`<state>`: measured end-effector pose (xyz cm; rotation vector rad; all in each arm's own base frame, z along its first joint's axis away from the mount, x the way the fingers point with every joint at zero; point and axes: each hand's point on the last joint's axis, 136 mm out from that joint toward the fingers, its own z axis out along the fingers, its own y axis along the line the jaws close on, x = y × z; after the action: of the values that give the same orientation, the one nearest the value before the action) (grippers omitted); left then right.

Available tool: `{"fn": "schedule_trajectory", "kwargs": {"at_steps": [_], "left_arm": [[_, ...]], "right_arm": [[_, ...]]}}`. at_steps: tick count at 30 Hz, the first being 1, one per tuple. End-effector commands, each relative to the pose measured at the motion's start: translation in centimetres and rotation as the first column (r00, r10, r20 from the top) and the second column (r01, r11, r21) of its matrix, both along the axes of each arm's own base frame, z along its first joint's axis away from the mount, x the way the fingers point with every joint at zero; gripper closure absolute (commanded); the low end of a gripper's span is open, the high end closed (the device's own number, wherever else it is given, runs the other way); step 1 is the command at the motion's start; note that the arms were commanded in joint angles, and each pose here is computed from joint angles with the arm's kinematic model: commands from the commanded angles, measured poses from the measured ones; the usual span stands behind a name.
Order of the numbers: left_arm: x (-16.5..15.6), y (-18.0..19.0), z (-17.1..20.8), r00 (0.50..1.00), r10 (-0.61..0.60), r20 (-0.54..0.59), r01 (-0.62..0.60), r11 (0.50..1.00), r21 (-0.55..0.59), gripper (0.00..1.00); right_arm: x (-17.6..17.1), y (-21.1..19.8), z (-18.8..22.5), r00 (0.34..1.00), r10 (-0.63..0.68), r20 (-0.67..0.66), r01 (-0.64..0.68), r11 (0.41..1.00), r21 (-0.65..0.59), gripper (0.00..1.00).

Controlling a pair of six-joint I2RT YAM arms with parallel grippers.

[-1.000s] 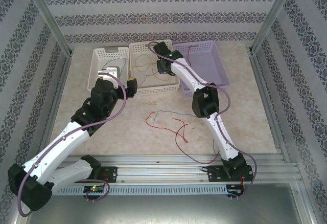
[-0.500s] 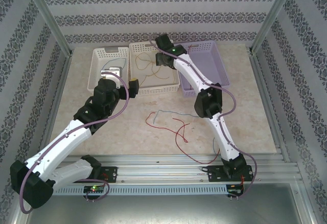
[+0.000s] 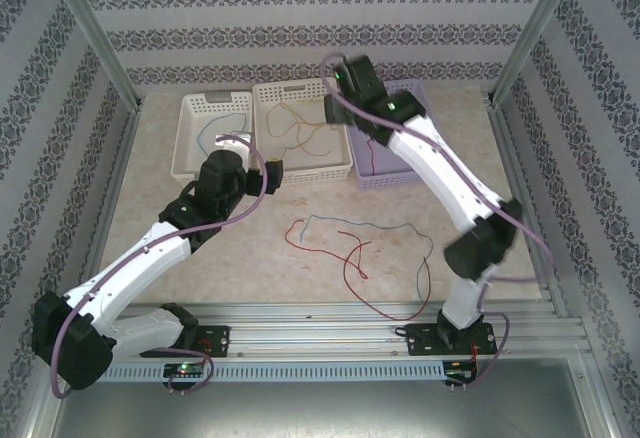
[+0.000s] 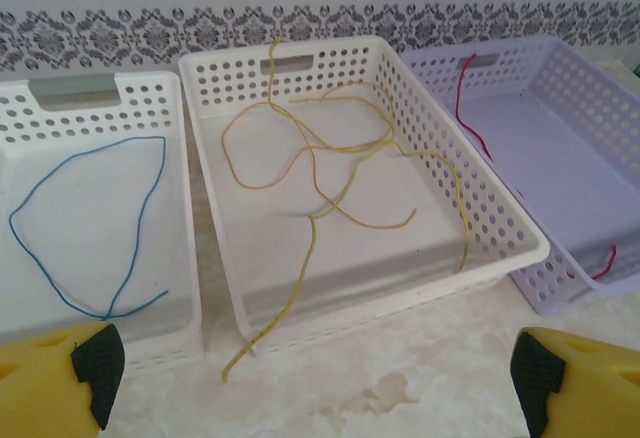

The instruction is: Untangle the cables

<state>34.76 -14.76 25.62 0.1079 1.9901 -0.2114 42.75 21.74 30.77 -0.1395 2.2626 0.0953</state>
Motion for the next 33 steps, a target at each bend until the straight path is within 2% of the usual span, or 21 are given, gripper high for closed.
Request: {"fn": "schedule_trajectory", "kwargs": {"at_steps": [1,9,15,22,28,33], "left_arm": [[-0.3,-0.9,1.2,0.999,-0.033,0.009,0.033,0.999,-0.015,0.00],[-0.2,-1.2,0.8,0.999,-0.045,-0.006,0.045,0.999,-0.006,0.00],[-0.2,-1.1,1.1,0.999,-0.042,0.005,0.042,0.999,0.001,0.00],[-0.2,-1.2,1.1,0.999,-0.050,0.003,0.050,0.999,-0.006,0.00],[-0.2,-1.2,1.2,0.999,-0.050,0.003,0.050,0.999,-0.002,0.00],[-0.2,-1.2,1.2,0.999,-0.050,0.005,0.050,0.999,-0.001,0.00]], "right_arm": [[-3.6,-1.9,-1.9,1.000,0.002,-0.025,-0.002,1.000,0.021,0.29],[-13.8,-2.9,-10.5,0.968,0.107,-0.228,-0.077,0.988,0.137,0.30],[-18.7,-2.3,-17.2,0.928,0.145,-0.343,-0.092,0.982,0.167,0.32],[-20.7,-0.9,-22.1,0.891,0.167,-0.423,-0.087,0.976,0.202,0.35],[-20.9,0.6,-25.1,0.859,0.176,-0.480,-0.105,0.980,0.171,0.38],[-20.5,-0.2,-26.2,0.859,0.122,-0.498,-0.089,0.992,0.090,0.41]]}}
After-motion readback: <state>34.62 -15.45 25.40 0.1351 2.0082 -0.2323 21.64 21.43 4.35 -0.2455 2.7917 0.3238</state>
